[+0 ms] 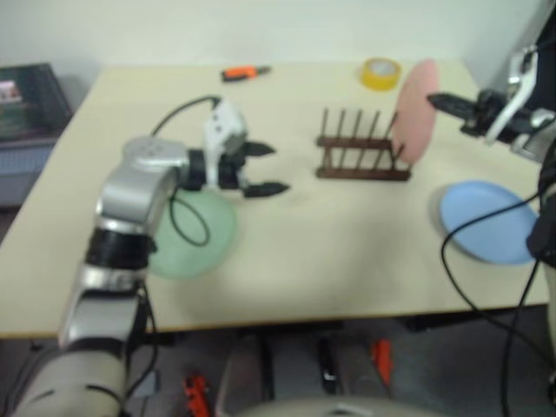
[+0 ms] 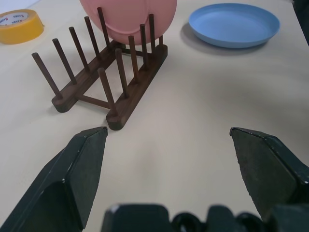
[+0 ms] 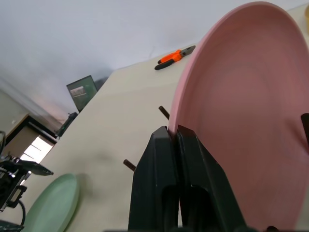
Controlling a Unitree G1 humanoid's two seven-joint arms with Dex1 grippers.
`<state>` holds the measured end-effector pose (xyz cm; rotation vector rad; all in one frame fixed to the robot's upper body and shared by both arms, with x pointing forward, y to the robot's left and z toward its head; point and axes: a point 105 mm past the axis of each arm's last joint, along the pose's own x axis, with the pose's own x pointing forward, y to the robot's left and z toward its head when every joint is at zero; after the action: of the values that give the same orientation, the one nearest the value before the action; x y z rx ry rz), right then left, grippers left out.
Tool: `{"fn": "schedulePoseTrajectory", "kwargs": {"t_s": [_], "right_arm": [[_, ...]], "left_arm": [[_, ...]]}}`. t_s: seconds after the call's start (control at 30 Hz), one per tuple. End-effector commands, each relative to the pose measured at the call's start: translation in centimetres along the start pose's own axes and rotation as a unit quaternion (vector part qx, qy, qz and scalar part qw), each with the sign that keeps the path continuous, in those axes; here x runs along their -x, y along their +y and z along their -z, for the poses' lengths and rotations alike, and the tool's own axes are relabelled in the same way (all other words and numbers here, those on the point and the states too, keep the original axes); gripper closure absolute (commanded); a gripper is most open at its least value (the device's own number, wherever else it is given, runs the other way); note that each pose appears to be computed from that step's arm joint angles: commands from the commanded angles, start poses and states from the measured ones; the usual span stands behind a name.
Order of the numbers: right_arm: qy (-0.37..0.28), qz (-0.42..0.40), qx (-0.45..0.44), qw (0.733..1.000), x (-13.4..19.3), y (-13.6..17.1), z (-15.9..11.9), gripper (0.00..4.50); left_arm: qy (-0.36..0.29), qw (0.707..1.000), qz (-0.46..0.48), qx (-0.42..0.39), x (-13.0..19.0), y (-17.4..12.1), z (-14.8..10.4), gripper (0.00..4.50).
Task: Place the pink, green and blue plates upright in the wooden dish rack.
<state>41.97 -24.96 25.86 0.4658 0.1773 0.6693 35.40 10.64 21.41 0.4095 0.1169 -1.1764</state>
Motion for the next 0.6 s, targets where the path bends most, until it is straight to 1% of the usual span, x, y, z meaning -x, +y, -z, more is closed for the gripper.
{"fn": "schedulePoseTrajectory", "kwargs": {"t_s": [0.03,0.13,0.27,0.37,0.5,0.6], "right_arm": [[-0.032,0.015,-0.022,0.999,0.2,0.4,-1.7,4.5],[0.005,-0.001,0.012,1.0,0.3,0.6,-0.9,4.5],[0.024,-0.003,0.005,1.0,0.4,0.6,-0.4,4.5],[0.011,-0.006,0.004,1.0,0.3,0.7,-0.7,4.5],[0.02,-0.006,0.014,1.0,0.3,0.6,-0.5,4.5],[0.006,0.013,-0.001,1.0,0.2,0.2,-0.6,4.5]], "left_arm": [[-0.007,1.0,-0.002,-0.018,0.1,0.1,-0.8,0.04],[-0.008,1.0,-0.002,-0.018,0.0,0.1,-0.8,0.04],[-0.008,1.0,-0.002,-0.019,0.0,0.1,-0.9,0.04],[-0.008,1.0,-0.002,-0.019,0.0,0.1,-0.9,0.04],[-0.004,1.0,-0.004,-0.019,0.0,0.1,-0.7,0.04],[-0.004,1.0,-0.004,-0.019,0.0,0.1,-0.6,0.04]]}}
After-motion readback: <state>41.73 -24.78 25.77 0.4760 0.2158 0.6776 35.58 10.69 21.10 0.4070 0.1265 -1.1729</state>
